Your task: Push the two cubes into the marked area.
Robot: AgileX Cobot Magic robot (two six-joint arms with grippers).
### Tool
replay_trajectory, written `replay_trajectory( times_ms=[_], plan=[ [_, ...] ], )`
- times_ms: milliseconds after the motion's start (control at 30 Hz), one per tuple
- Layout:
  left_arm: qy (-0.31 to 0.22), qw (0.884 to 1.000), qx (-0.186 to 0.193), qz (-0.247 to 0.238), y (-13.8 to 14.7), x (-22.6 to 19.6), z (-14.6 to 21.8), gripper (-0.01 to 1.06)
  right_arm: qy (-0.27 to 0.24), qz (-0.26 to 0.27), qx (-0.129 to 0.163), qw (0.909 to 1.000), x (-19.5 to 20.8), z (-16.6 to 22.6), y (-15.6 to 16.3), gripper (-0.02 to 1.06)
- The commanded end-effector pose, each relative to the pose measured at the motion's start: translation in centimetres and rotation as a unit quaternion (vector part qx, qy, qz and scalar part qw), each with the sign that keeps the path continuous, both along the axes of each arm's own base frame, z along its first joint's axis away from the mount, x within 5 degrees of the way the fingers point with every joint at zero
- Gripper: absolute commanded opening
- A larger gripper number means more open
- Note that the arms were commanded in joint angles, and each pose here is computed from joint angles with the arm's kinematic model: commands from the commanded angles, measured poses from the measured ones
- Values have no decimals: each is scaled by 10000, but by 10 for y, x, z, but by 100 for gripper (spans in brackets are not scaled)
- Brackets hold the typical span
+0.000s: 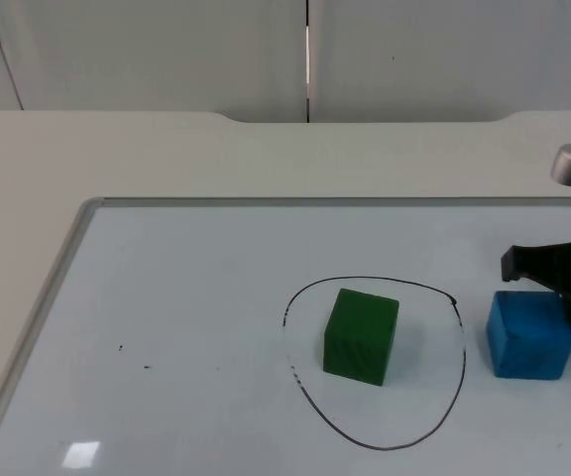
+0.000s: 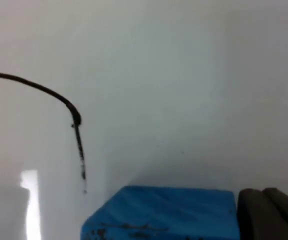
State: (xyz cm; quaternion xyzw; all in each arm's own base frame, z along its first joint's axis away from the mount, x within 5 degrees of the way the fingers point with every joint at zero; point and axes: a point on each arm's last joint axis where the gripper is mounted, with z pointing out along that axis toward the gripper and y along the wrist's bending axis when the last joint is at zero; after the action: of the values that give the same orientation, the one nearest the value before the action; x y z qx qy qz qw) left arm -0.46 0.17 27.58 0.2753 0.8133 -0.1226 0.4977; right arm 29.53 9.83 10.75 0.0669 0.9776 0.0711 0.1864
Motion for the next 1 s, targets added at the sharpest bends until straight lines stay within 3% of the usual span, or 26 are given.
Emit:
replay_trajectory(
  times_ms=[0, 300, 967],
  plan=[
    [-1, 10000, 2, -17, 0, 0, -1, 0, -28, 53, 19, 10000, 4, 0, 6, 0],
    [-1, 10000, 2, -17, 0, 0, -1, 0, -31, 445, 17, 9990, 16, -7, 39, 0],
    [-1, 10000, 2, -17, 0, 0, -1, 0, 59, 423, -4, 9991, 16, -6, 39, 0]
  ],
)
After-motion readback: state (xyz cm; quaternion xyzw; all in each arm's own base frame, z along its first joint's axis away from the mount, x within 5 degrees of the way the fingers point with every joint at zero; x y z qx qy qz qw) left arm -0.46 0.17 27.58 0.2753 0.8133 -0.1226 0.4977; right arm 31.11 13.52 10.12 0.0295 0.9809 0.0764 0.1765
